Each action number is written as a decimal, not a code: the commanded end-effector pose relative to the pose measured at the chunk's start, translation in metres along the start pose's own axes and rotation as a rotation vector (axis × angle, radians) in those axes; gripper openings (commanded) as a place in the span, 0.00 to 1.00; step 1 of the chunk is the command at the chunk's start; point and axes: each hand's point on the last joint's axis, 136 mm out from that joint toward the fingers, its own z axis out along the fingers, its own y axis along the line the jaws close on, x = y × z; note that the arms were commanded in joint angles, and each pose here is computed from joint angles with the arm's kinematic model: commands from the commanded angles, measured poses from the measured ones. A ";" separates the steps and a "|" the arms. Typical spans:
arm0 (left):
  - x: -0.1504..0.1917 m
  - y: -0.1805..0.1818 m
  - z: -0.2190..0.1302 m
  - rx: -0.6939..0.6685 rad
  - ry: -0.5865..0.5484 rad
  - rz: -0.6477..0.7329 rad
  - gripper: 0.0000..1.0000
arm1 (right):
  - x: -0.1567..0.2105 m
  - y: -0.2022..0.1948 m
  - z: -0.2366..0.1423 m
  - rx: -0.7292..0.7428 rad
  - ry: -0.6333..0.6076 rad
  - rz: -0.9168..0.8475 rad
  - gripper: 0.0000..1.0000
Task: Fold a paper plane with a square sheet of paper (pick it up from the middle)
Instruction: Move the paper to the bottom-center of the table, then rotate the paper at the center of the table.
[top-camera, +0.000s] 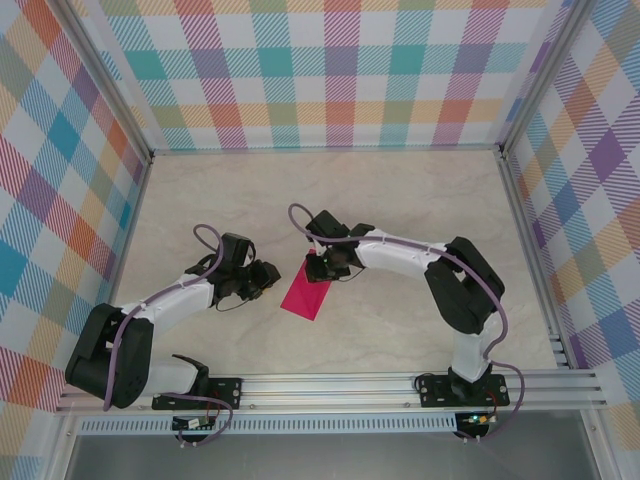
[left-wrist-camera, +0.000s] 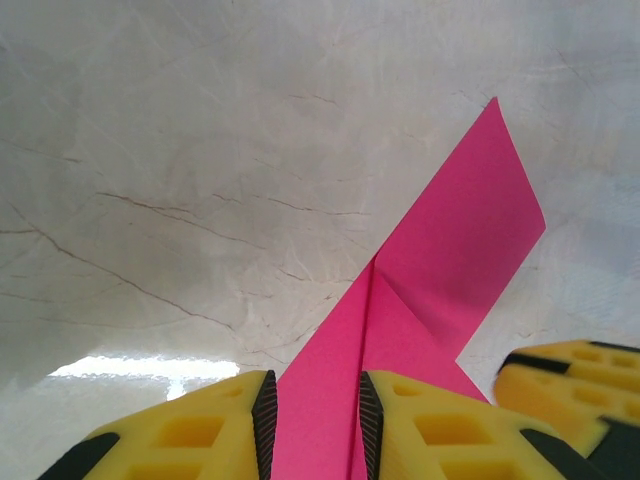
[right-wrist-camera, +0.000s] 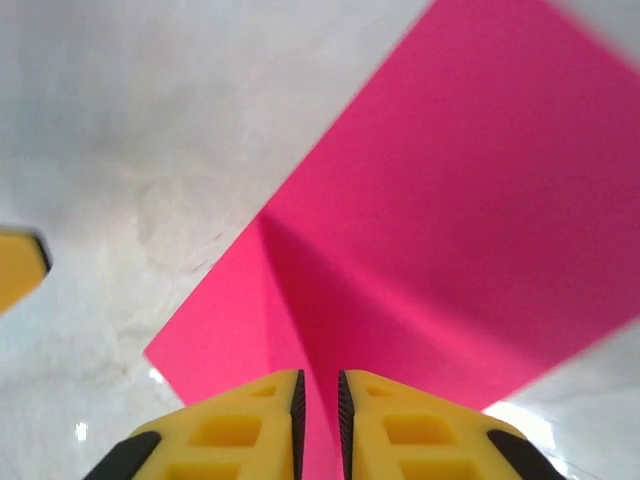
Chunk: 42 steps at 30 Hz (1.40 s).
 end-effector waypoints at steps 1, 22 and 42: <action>0.009 0.003 0.002 -0.012 0.032 0.017 0.30 | -0.009 -0.033 0.009 0.123 -0.002 0.169 0.21; 0.021 0.002 0.007 -0.104 0.056 0.062 0.29 | -0.047 -0.042 0.080 0.079 0.092 0.013 0.25; 0.030 -0.059 0.013 0.179 0.092 0.152 0.18 | -0.048 0.016 -0.044 -0.248 -0.044 0.102 0.22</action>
